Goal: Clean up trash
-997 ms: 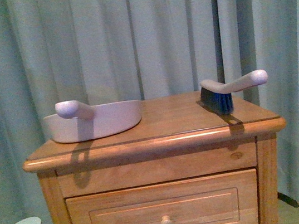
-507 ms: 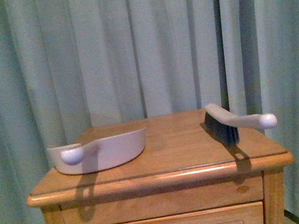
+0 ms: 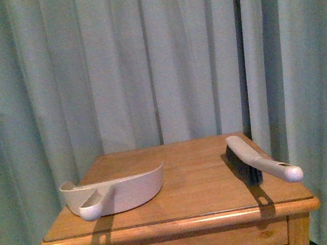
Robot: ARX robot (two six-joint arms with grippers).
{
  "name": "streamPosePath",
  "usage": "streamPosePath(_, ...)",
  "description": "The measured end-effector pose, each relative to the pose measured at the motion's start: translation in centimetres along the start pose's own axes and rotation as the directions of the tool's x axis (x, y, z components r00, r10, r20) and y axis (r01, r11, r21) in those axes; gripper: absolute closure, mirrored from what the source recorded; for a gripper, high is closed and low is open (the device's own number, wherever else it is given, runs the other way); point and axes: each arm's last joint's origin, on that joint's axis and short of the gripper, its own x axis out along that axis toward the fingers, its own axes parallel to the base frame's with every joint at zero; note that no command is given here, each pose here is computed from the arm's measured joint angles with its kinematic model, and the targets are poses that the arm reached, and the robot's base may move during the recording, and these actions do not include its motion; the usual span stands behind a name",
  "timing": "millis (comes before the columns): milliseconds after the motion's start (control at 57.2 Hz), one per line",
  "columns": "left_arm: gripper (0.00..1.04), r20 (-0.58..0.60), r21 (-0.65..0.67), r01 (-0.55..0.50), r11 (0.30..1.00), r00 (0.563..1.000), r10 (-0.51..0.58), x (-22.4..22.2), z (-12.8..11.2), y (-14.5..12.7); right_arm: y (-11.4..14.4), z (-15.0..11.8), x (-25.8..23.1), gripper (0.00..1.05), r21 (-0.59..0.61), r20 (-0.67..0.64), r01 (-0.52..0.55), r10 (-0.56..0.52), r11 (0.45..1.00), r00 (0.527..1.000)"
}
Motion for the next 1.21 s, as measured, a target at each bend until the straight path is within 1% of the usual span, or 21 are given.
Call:
streamPosePath(70,0.08,0.03,0.028,0.002,1.0,1.0,-0.003,0.8,2.9,-0.7,0.0,0.0,0.0,0.07,0.0,0.0,0.0,0.0,1.0,1.0)
streamPosePath(122,0.08,0.026,0.05,0.009,0.999,1.0,-0.01,1.8,5.2,-1.5,0.0,0.0,0.0,0.07,0.0,0.0,0.0,0.0,1.0,1.0)
streamPosePath(140,0.08,0.025,0.055,0.008,0.998,1.0,-0.01,2.0,5.6,-1.6,0.0,0.0,0.0,0.07,0.0,0.0,0.0,0.0,1.0,1.0)
streamPosePath(262,0.08,-0.033,0.137,-0.02,0.99,0.999,0.024,5.6,10.8,-3.7,0.0,0.0,0.0,0.07,0.0,0.0,0.0,0.0,1.0,1.0)
streamPosePath(297,0.08,-0.057,0.159,-0.023,0.987,0.998,0.033,6.5,11.8,-4.3,0.0,0.0,0.0,0.07,0.0,0.0,0.0,0.0,1.0,1.0)
streamPosePath(350,0.08,-0.125,0.203,-0.016,0.979,0.991,0.042,8.3,13.5,-5.6,0.0,0.0,0.0,0.07,0.0,0.0,0.0,0.0,1.0,1.0)
streamPosePath(385,0.08,-0.155,0.239,-0.027,0.971,0.986,0.065,9.6,14.5,-6.5,0.0,0.0,0.0,0.07,0.0,0.0,0.0,0.0,1.0,1.0)
streamPosePath(490,0.08,-0.198,0.293,-0.071,0.953,0.971,0.133,13.1,16.9,-8.5,0.0,0.0,0.0,0.07,0.0,0.0,0.0,0.0,1.0,1.0)
streamPosePath(560,0.08,-0.214,0.313,-0.092,0.945,0.963,0.164,15.0,17.8,-9.6,0.0,0.0,0.0,0.07,0.0,0.0,0.0,0.0,1.0,1.0)
streamPosePath(630,0.08,-0.231,0.327,-0.095,0.94,0.957,0.178,16.8,18.3,-10.7,0.0,0.0,0.0,0.07,0.0,0.0,0.0,0.0,1.0,1.0)
streamPosePath(682,0.08,-0.265,0.332,-0.097,0.938,0.945,0.192,18.9,18.2,-11.6,0.0,0.0,0.0,0.07,0.0,0.0,0.0,0.0,1.0,1.0)
streamPosePath(770,0.08,-0.298,0.352,-0.127,0.927,0.924,0.24,21.4,17.3,-12.2,0.0,0.0,0.0,0.07,0.0,0.0,0.0,0.0,1.0,1.0)
streamPosePath(840,0.08,-0.336,0.367,-0.141,0.919,0.902,0.272,23.2,16.0,-12.1,0.0,0.0,0.0,0.07,0.0,0.0,0.0,0.0,1.0,1.0)
streamPosePath(927,0.08,-0.371,0.36,-0.142,0.922,0.885,0.281,24.2,14.9,-12.6,0.0,0.0,0.0,0.07,0.0,0.0,0.0,0.0,1.0,1.0)
streamPosePath(1102,0.08,-0.384,0.327,-0.111,0.938,0.892,0.24,24.6,14.5,-14.2,0.0,0.0,0.0,0.07,0.0,0.0,0.0,0.0,1.0,1.0)
streamPosePath(1207,0.08,-0.392,0.327,-0.108,0.939,0.889,0.238,24.9,14.1,-14.3,0.0,0.0,0.0,0.07,0.0,0.0,0.0,0.0,1.0,1.0)
